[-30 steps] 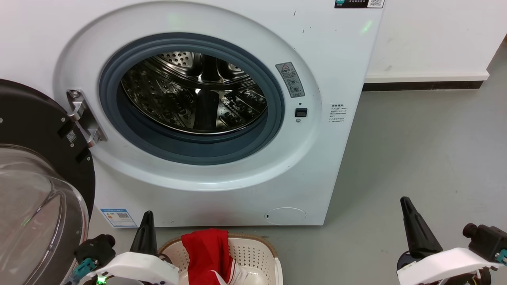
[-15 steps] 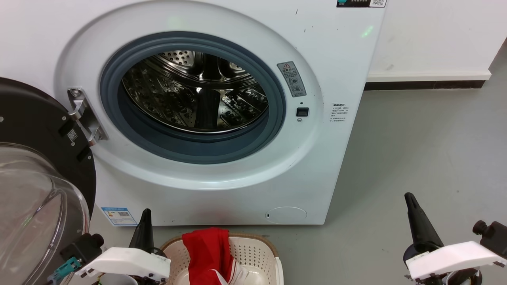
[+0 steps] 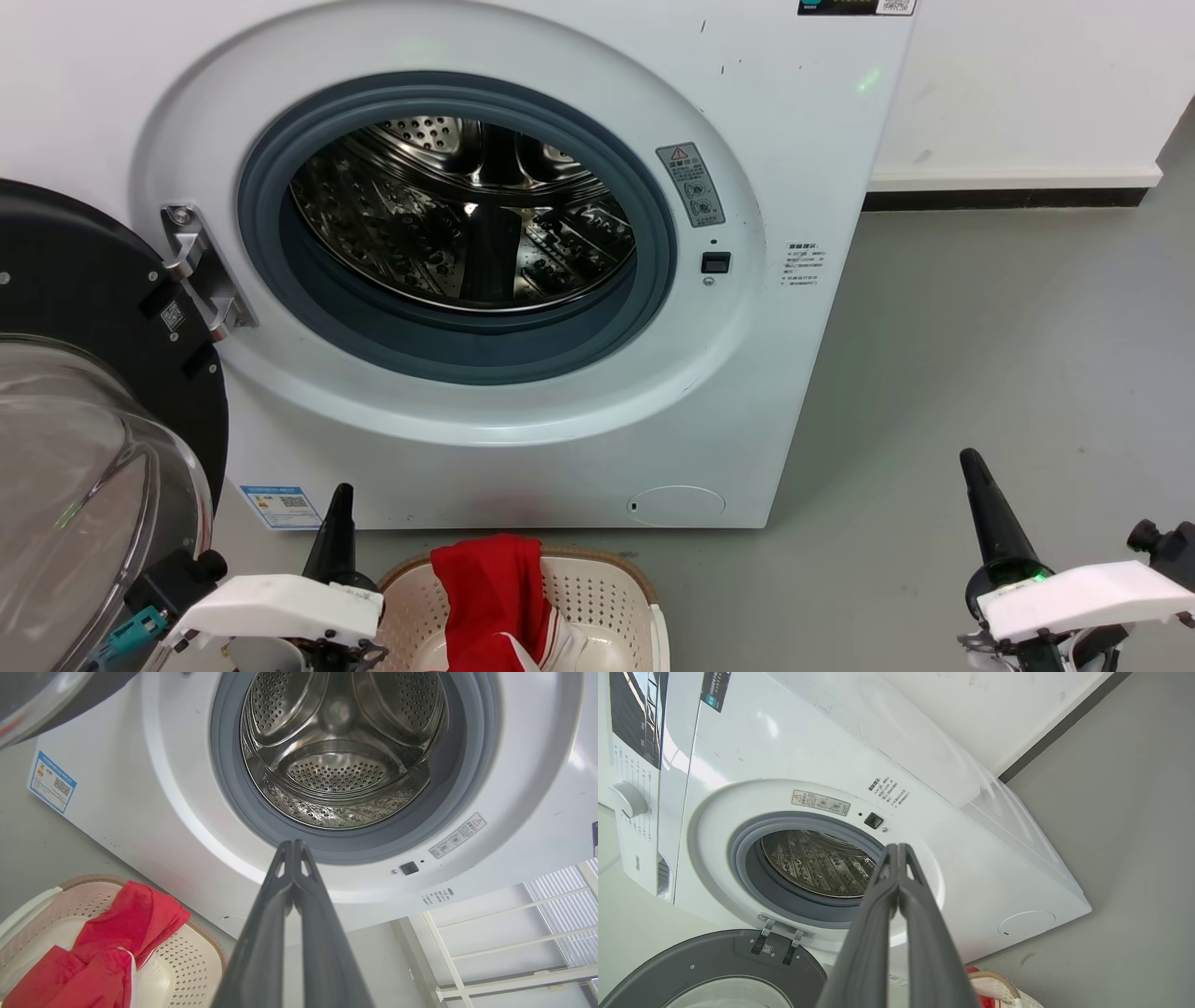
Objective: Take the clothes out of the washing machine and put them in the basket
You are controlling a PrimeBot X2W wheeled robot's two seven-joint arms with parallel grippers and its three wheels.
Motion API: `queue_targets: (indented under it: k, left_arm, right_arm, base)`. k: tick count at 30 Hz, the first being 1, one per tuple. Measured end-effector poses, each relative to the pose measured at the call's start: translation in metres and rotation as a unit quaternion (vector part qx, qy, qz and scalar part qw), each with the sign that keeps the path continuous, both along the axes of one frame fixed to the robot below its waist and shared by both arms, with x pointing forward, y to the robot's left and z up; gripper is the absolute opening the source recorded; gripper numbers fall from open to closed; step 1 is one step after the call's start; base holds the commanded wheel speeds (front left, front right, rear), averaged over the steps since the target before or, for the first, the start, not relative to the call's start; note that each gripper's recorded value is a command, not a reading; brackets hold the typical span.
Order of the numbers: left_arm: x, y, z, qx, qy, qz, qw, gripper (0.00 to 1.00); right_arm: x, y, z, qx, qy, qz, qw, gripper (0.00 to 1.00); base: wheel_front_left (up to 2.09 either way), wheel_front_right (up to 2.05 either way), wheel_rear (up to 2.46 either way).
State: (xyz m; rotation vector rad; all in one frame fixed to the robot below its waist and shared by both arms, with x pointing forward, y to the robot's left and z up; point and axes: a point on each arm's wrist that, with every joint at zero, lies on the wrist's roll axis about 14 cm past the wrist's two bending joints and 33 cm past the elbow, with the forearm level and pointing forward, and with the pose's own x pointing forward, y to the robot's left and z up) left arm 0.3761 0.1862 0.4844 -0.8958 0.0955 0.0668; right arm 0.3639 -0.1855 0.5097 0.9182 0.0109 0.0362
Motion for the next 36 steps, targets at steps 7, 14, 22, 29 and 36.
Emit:
queue_targets:
  k: [7, 14, 22, 29, 36]
  left_arm:
    - [0.001, 0.001, 0.000, -0.043, 0.000, 0.002, 0.999, 0.00]
    - [0.003, 0.002, 0.002, -0.084, -0.003, 0.004, 0.996, 0.00]
    - [0.005, 0.003, 0.004, -0.127, -0.008, 0.005, 0.992, 0.00]
    - [0.005, 0.004, 0.005, -0.163, -0.011, 0.007, 0.987, 0.00]
    - [0.007, 0.006, 0.008, -0.195, -0.018, 0.008, 0.981, 0.00]
  right_arm:
    - [0.004, -0.002, 0.000, 0.042, 0.001, -0.003, 0.999, 0.00]
    - [0.006, -0.004, -0.001, 0.079, 0.005, -0.006, 0.997, 0.00]
    - [0.009, -0.006, -0.002, 0.120, 0.008, -0.008, 0.993, 0.00]
    - [0.011, -0.008, -0.004, 0.154, 0.011, -0.010, 0.988, 0.00]
    - [0.013, -0.009, -0.005, 0.185, 0.014, -0.012, 0.983, 0.00]
  base:
    - [0.00, 0.00, 0.00]
    - [0.00, 0.00, 0.00]
    - [0.00, 0.00, 0.00]
    - [0.00, 0.00, 0.00]
    - [0.00, 0.00, 0.00]
